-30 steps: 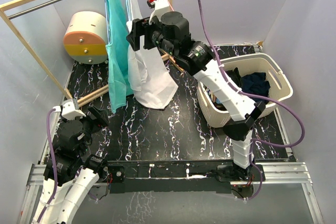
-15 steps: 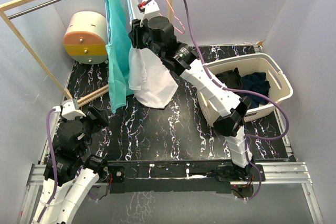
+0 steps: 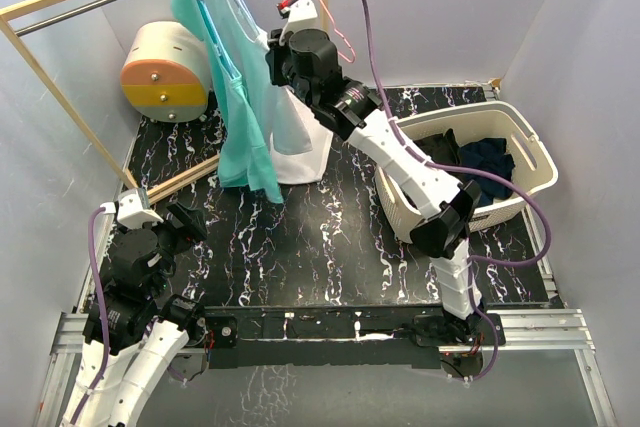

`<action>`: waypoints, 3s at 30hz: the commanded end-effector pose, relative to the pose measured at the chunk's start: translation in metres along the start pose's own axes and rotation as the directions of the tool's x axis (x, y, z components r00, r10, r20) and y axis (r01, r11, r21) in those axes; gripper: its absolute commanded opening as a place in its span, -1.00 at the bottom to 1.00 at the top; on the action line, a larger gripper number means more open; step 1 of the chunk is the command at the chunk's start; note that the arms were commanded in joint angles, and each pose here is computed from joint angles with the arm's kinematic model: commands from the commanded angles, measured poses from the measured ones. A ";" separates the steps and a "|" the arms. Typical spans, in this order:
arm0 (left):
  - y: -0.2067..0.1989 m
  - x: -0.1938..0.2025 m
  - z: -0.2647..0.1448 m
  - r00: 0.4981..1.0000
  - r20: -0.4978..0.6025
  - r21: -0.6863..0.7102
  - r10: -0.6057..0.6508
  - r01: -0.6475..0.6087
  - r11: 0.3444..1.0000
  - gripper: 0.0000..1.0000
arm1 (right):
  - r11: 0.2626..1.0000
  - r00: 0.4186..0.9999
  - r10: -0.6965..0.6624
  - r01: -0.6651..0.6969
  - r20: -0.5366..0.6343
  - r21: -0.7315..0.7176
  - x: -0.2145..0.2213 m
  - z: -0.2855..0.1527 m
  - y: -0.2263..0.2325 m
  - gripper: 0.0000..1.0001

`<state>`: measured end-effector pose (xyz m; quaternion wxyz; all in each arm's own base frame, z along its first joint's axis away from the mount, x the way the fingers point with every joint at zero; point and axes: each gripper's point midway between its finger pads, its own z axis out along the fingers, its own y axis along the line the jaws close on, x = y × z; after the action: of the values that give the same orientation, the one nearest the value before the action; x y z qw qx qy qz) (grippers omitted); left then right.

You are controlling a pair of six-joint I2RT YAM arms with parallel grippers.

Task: Remove the t-shirt from the hanger

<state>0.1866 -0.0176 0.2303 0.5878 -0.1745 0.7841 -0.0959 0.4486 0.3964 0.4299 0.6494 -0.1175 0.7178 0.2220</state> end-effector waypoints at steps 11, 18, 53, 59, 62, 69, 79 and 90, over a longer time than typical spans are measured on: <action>0.003 -0.003 -0.002 1.000 0.015 -0.015 -0.007 0.007 1.000 0.51 | 0.992 0.924 0.122 -0.110 0.363 -0.054 -0.125 -0.054 -0.008 -0.84; 0.004 -0.003 -0.002 1.000 0.016 -0.016 -0.009 0.009 1.000 0.51 | 0.986 0.878 0.167 -0.138 0.448 -0.098 -0.155 -0.075 -0.007 -0.84; -0.060 -0.026 -0.012 0.994 0.101 0.327 0.042 -0.073 0.942 0.65 | 0.977 0.935 0.190 -0.150 0.300 -0.151 -0.103 -0.272 -0.059 -0.84; -0.131 -0.076 -0.040 0.980 0.197 0.602 0.007 -0.126 0.789 0.70 | 0.952 0.969 0.193 -0.146 0.153 -0.270 -0.075 -0.329 -0.050 -0.84; -0.170 -0.098 -0.053 0.979 0.202 0.721 0.025 -0.166 0.673 0.74 | 0.924 0.982 0.179 -0.145 0.065 -0.354 -0.062 -0.355 -0.039 -0.84; -0.243 -0.142 -0.094 0.975 0.218 0.914 0.031 -0.216 0.345 0.77 | 0.818 0.987 0.147 -0.154 -0.058 -0.554 -0.041 -0.399 -0.010 -0.84; -0.278 -0.142 -0.140 0.990 0.114 0.993 0.085 -0.109 -0.054 0.77 | 0.693 0.984 0.152 -0.175 -0.095 -0.699 -0.036 -0.421 0.016 -0.84; -0.265 -0.115 -0.155 0.985 0.063 0.989 0.158 -0.040 -0.141 0.74 | 0.696 0.984 0.159 -0.166 -0.075 -0.699 -0.041 -0.418 0.016 -0.84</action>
<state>0.1363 -0.2320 0.4745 0.4963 0.3486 0.4954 -0.6219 0.0776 0.2114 0.4634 0.4829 -0.2984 0.6368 0.5218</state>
